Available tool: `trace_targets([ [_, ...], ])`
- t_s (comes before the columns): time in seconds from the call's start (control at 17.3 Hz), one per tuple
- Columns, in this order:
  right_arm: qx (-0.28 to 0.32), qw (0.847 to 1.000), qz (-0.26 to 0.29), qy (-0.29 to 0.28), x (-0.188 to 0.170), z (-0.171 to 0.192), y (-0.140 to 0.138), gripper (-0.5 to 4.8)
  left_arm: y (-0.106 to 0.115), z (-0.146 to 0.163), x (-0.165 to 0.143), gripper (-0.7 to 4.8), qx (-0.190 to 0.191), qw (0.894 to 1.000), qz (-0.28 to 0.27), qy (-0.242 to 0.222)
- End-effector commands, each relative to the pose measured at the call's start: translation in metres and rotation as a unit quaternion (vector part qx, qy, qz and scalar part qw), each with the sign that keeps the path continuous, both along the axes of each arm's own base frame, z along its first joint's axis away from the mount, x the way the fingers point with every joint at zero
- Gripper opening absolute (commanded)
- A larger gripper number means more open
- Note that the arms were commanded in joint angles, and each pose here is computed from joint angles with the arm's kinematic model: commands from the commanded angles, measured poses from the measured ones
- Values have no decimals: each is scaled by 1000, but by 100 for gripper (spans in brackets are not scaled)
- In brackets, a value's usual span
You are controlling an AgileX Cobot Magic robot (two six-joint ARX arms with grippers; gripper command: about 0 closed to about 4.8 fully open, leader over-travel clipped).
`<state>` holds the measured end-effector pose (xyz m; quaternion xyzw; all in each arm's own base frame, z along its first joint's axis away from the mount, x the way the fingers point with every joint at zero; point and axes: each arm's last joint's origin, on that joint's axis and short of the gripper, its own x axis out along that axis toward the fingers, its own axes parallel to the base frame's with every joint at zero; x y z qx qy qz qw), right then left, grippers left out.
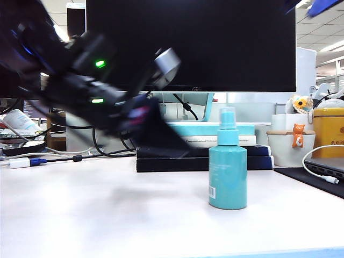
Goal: Pick up the sprayer with the left hand, pick up its lid with the right hand then put the lid on the sprayer.
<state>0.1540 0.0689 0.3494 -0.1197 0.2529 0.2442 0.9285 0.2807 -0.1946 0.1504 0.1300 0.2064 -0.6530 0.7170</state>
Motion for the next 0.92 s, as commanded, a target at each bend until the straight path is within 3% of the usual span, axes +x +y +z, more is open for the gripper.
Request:
trace_targets([
  [0.06,44,997,-53,-35,-10,13,-13,305,21,14,-8,479,83,996,42,-3],
  [0.23,76,985,-95,-125,-32,28,-25,249,36,62,-20,479,116,981,130,-81],
  [0.46,125,949,-138,-256,-67,27,-41,205,53,108,-34,454,74,970,189,-137],
  [0.52,133,935,-147,-293,-80,18,-47,201,63,123,-38,454,55,962,220,-153],
  [0.64,127,925,-161,-322,-91,0,-52,201,83,144,-43,454,20,951,266,-159],
  [0.81,183,906,-162,-345,-99,-28,-55,201,120,163,-58,454,-22,929,321,-183],
  [0.92,227,884,-161,-375,-102,-48,-56,201,154,164,-84,451,-40,899,380,-216],
])
